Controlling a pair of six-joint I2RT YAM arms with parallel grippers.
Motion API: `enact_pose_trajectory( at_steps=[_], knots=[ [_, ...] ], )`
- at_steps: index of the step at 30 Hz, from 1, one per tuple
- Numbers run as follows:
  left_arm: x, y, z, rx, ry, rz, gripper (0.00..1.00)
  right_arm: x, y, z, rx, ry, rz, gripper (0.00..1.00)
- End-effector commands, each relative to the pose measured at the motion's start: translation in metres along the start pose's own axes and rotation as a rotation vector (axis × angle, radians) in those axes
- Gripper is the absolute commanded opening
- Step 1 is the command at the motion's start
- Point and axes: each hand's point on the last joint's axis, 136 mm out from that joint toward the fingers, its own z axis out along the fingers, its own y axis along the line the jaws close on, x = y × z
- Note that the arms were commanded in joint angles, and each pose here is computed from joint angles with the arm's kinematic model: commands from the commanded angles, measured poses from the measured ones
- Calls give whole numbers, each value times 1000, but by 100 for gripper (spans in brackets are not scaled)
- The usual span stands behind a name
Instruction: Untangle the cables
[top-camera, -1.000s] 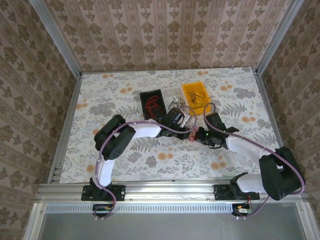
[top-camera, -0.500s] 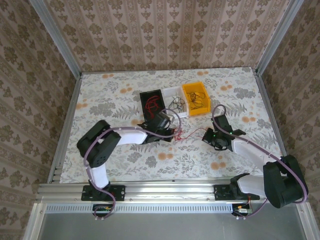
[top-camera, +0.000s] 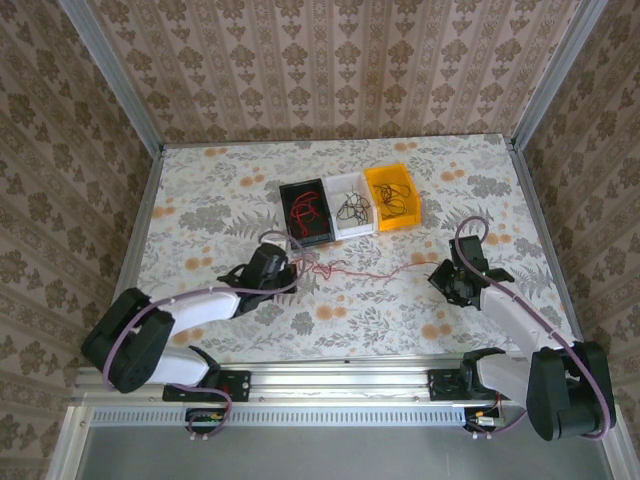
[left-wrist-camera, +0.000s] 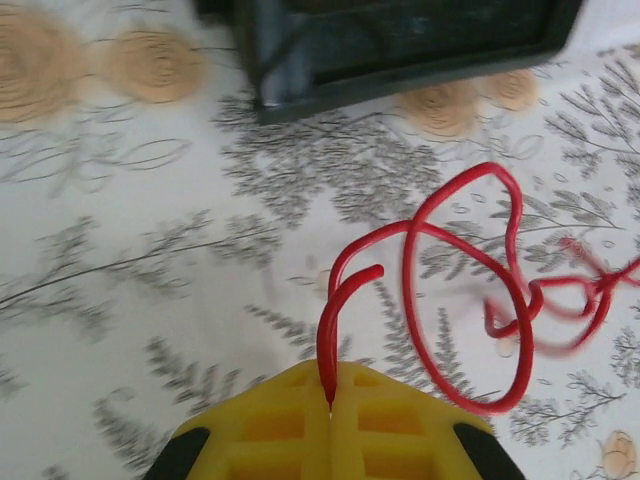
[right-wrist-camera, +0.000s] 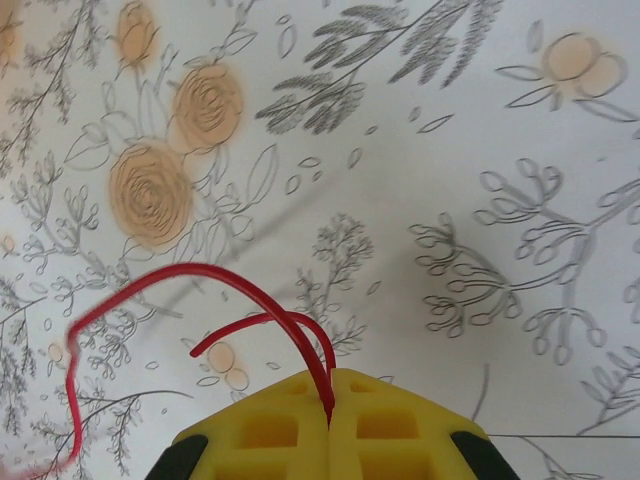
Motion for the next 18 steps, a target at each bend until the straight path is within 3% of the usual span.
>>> enact_pose_trajectory(
  at_steps=[1,7,14,18],
  knots=[
    [-5,28,-11,-79,-67,-110,0,-4,-17,-5,64,-18,46,2],
    [-11,53,-41,-104,-149,-202,0,-13,-33,-10,115,-55,98,3],
    [-19,109,-101,-225,-352,-385,0,-24,-46,-15,134,-80,141,3],
    [-30,108,-119,-163,-419,-417,0,-26,-42,-10,126,-66,125,3]
  ],
)
